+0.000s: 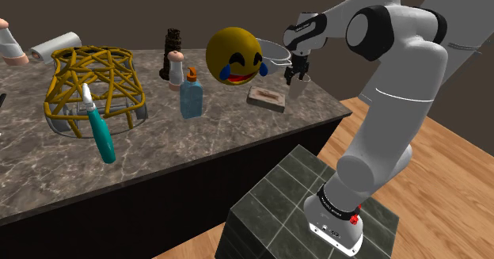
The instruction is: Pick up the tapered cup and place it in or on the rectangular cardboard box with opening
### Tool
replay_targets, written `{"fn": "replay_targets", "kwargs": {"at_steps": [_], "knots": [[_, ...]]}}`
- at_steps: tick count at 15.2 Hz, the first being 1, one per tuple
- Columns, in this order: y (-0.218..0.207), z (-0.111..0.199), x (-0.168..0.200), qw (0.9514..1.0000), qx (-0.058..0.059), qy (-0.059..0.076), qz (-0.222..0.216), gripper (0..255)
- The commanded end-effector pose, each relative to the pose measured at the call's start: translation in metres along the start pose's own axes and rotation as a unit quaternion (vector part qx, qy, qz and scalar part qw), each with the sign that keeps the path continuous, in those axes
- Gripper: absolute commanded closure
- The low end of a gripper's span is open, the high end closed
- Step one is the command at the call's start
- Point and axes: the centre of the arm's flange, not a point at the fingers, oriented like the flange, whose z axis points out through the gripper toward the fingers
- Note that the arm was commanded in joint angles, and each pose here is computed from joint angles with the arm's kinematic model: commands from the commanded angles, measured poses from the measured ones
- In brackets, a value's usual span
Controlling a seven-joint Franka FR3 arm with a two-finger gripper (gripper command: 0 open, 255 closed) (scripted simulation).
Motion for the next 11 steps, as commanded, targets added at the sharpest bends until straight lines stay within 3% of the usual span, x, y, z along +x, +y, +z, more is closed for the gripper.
{"fn": "replay_targets", "kwargs": {"at_steps": [1,2,3,11], "knots": [[0.0000,0.0001,0.0000,1.0000,0.000,0.000,0.000,0],[0.0000,0.0000,0.0000,1.0000,0.000,0.000,0.000,0],[0.0000,0.0000,0.0000,1.0000,0.000,0.000,0.000,255],[0.0000,0.0003,0.0002,1.0000,0.000,0.000,0.000,255]]}}
